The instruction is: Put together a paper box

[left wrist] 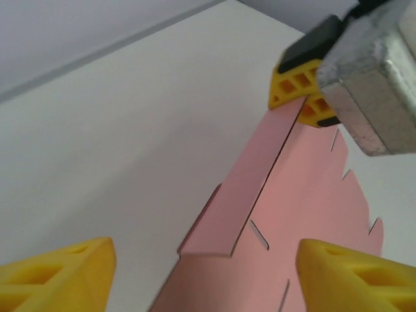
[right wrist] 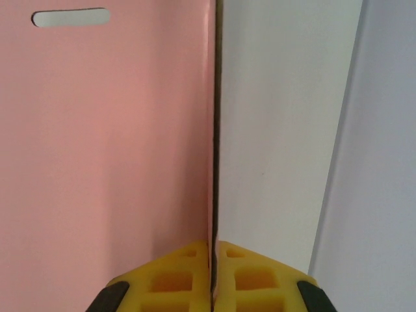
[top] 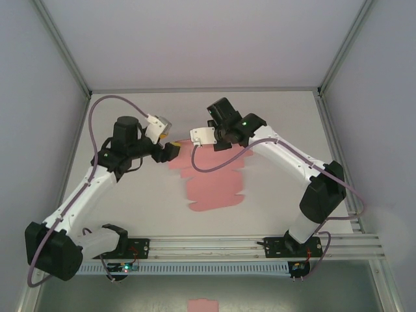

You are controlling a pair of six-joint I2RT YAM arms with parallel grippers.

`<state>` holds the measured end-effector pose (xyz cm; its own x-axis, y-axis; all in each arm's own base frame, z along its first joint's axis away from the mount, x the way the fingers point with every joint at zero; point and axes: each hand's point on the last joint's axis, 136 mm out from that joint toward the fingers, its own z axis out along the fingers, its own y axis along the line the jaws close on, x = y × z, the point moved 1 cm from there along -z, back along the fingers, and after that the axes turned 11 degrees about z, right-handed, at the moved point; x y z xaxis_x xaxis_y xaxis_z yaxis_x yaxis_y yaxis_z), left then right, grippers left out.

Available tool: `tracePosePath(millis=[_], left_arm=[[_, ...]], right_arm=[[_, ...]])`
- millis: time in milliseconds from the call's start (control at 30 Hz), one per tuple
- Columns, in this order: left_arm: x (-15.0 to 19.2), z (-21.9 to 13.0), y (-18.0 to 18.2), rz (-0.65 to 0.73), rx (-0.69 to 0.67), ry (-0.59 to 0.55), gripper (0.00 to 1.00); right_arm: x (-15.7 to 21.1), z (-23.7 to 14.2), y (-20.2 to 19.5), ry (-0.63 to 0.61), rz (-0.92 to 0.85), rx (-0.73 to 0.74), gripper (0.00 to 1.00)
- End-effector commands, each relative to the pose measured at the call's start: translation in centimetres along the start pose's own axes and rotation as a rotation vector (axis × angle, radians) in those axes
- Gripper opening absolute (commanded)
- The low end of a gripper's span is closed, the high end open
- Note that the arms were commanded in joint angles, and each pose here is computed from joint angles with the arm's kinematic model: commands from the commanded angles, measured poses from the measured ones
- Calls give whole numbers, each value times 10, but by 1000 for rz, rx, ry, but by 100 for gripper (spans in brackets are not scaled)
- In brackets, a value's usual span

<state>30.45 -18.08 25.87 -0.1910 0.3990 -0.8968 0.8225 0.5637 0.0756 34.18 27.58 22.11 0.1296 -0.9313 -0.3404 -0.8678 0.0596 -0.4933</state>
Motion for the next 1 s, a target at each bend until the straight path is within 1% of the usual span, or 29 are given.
tracePosePath(millis=[0, 33, 167, 200, 233, 300, 400, 433, 467, 600, 633, 733, 833, 967], left_arm=[[-13, 4, -19, 138, 125, -21, 68], [-15, 5, -19, 148, 136, -27, 66], [-21, 11, -24, 201, 174, -23, 65], [-23, 13, -24, 209, 176, -19, 63], [-23, 15, -26, 223, 182, -9, 58], [-23, 19, -25, 237, 169, 16, 52], [-20, 24, -19, 247, 118, 52, 38], [-19, 24, -17, 246, 104, 62, 36], [-17, 23, -16, 247, 93, 74, 35], [-12, 20, -12, 257, 51, 93, 39], [-11, 20, -11, 256, 38, 91, 38], [-17, 21, -12, 250, 51, 65, 29], [-23, 25, -20, 253, 110, 45, 28], [-25, 33, -21, 263, 124, 57, 27]], right_arm=[[0, -5, 12, -7, 15, -104, 0], [-2, -7, 11, -16, 19, -107, 0], [-4, -9, 8, -15, 27, -117, 0], [-4, -9, 8, -10, 28, -125, 0], [-5, -9, 7, -8, 34, -127, 0], [-7, -11, 4, -12, 57, -125, 0], [-8, -13, 1, -16, 67, -113, 0], [-8, -14, -1, -19, 74, -106, 0], [-7, -15, -2, -19, 80, -103, 0], [-5, -19, -5, -18, 96, -98, 0], [-5, -20, -4, -18, 95, -108, 0], [-6, -20, 0, -25, 93, -125, 0], [-10, -19, 1, -39, 104, -132, 0], [-14, -22, 0, -51, 114, -126, 0]])
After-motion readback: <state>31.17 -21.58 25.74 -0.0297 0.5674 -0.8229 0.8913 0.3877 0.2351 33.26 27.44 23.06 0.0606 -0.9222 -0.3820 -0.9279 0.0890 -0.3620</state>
